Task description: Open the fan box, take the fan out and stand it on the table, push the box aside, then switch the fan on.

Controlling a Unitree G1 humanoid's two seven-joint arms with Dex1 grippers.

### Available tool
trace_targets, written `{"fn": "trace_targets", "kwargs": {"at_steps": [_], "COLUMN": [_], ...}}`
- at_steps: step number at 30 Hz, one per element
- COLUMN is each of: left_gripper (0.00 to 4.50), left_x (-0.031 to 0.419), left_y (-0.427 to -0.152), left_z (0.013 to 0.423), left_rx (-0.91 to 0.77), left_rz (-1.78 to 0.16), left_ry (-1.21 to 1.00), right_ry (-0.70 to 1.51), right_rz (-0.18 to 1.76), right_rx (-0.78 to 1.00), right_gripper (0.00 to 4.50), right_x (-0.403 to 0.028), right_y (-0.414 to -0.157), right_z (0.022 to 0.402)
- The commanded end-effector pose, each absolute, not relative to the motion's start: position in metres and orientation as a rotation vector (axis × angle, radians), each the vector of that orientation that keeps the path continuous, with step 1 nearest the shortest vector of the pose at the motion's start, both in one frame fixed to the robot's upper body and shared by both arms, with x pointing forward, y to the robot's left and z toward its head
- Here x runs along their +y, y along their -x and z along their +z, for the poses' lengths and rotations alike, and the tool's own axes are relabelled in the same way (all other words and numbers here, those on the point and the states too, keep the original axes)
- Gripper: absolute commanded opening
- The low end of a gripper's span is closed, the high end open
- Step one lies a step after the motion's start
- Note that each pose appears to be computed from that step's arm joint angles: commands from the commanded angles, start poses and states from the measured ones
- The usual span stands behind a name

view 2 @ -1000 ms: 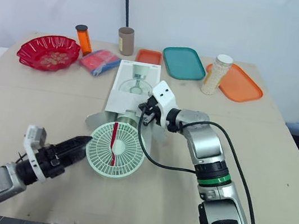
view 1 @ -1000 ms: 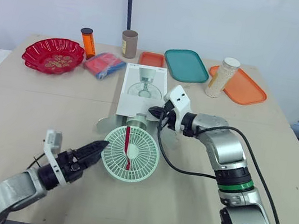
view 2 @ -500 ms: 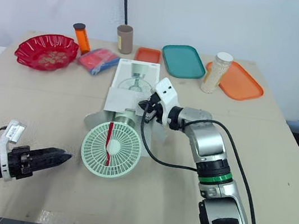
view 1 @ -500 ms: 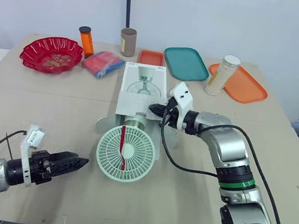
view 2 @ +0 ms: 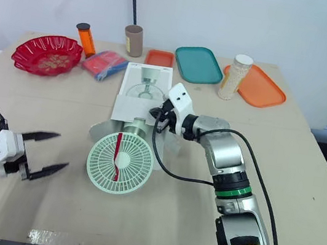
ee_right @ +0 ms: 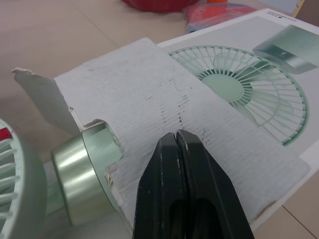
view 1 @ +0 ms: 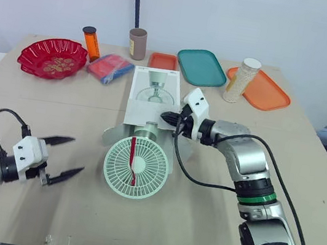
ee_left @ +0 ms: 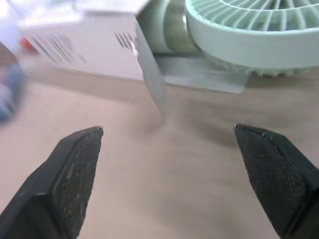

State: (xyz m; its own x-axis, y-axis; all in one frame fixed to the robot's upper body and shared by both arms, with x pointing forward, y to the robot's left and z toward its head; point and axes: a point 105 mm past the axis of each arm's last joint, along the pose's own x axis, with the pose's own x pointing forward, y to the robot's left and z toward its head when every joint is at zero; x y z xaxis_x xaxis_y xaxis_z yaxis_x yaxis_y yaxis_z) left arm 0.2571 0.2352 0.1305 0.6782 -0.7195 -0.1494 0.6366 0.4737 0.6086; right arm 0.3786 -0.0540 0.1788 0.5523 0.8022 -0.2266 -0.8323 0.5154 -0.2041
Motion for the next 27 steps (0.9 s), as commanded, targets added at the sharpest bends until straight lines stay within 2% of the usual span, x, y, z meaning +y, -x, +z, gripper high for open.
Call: {"fn": "trace_targets", "kwargs": {"at_steps": [1,5,9,14,19,23,27], "left_gripper": [4.47,4.47,4.47,4.47,4.47,4.47,4.47], "left_x": [0.227,0.227,0.219,0.207,0.192,0.179,0.18], "left_y": [-0.243,-0.243,-0.238,-0.229,-0.24,-0.248,-0.256], "left_z": [0.126,0.128,0.131,0.129,0.129,0.127,0.121], "left_rx": [-0.329,-0.392,-0.611,-0.803,-0.865,-0.917,-0.918], "left_rz": [-0.891,-0.886,-0.894,-0.939,-0.921,-0.953,-0.955], "left_ry": [-1.076,-1.137,-1.338,-1.491,-1.481,-1.518,-1.537], "right_ry": [0.321,0.321,0.325,0.323,0.353,0.402,0.397], "right_rz": [0.995,1.0,1.003,1.03,1.177,1.29,1.324], "right_rx": [0.059,0.053,0.05,0.026,-0.053,-0.084,-0.089], "right_gripper": [0.0,0.0,0.0,0.0,0.0,0.0,0.0], "right_x": [-0.051,-0.05,-0.049,-0.051,-0.058,-0.079,-0.093], "right_y": [-0.381,-0.382,-0.384,-0.381,-0.347,-0.308,-0.286], "right_z": [0.192,0.193,0.193,0.2,0.21,0.208,0.214]}}
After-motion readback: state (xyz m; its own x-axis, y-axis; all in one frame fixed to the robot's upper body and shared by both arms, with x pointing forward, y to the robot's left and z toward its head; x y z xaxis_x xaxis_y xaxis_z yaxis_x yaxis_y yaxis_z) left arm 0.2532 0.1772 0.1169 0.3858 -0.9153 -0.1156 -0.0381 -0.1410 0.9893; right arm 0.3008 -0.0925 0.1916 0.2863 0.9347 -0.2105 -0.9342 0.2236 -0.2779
